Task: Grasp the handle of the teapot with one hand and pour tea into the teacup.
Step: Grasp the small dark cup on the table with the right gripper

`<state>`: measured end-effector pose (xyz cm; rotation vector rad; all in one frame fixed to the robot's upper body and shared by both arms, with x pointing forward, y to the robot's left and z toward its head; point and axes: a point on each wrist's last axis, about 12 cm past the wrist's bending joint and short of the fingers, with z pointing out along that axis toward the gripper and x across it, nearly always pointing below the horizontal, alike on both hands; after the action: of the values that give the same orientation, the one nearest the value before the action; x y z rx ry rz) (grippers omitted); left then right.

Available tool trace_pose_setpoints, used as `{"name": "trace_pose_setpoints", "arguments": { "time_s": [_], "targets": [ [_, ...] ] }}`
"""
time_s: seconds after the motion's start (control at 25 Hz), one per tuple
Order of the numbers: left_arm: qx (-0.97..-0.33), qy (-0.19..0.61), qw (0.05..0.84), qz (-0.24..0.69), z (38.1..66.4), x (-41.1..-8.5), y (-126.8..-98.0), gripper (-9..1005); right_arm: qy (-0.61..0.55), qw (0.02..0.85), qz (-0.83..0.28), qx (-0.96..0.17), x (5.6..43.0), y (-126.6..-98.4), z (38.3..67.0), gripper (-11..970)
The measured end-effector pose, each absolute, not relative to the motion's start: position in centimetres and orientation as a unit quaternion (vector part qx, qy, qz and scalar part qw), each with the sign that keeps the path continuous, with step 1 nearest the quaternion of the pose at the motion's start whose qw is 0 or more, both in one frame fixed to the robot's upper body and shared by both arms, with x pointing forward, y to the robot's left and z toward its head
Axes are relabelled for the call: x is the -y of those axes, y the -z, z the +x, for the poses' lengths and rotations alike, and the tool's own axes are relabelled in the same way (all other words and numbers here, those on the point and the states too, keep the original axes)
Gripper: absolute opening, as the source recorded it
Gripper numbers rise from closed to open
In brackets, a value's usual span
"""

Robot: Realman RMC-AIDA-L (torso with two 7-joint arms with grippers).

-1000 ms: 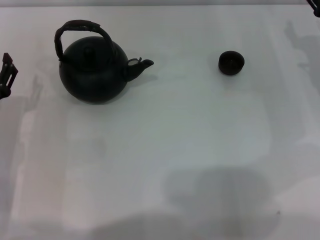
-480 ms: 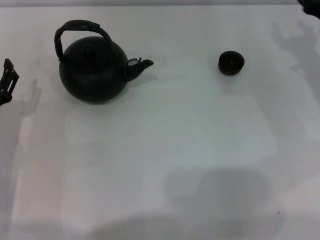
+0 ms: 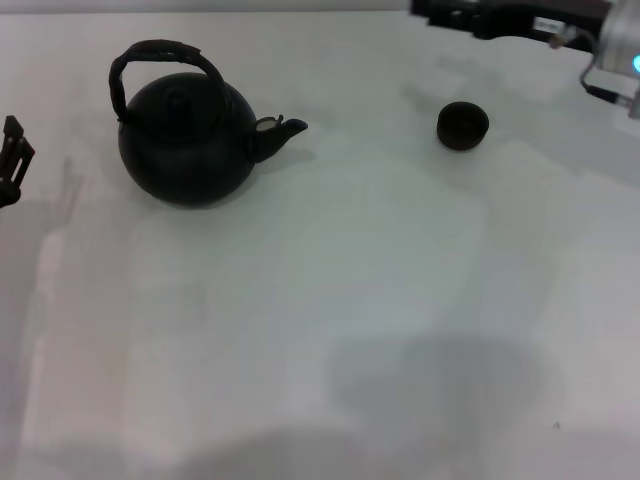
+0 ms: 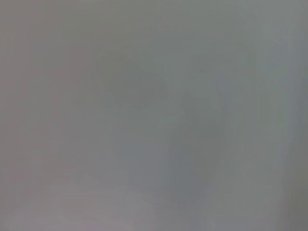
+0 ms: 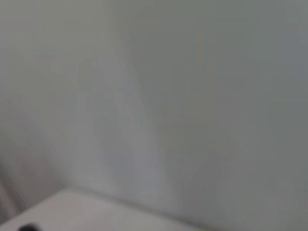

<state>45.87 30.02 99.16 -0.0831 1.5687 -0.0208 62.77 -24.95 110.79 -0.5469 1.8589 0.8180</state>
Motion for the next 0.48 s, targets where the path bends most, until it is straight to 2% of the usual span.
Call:
{"name": "trace_pose_setpoints", "arguments": {
  "time_s": [0.24, 0.48],
  "targets": [
    [-0.706, 0.008, 0.707, -0.038, 45.8, -30.1, -99.1, 888, -0.300, 0.394, -0.351, -0.795, 21.3, -113.5, 64.9, 844],
    [-0.708, 0.007, 0.705, -0.040, 45.5, -30.2, -99.0, 887, -0.244, 0.346, -0.420, -0.803, 18.0, -115.2, 66.3, 838]
  ]
}}
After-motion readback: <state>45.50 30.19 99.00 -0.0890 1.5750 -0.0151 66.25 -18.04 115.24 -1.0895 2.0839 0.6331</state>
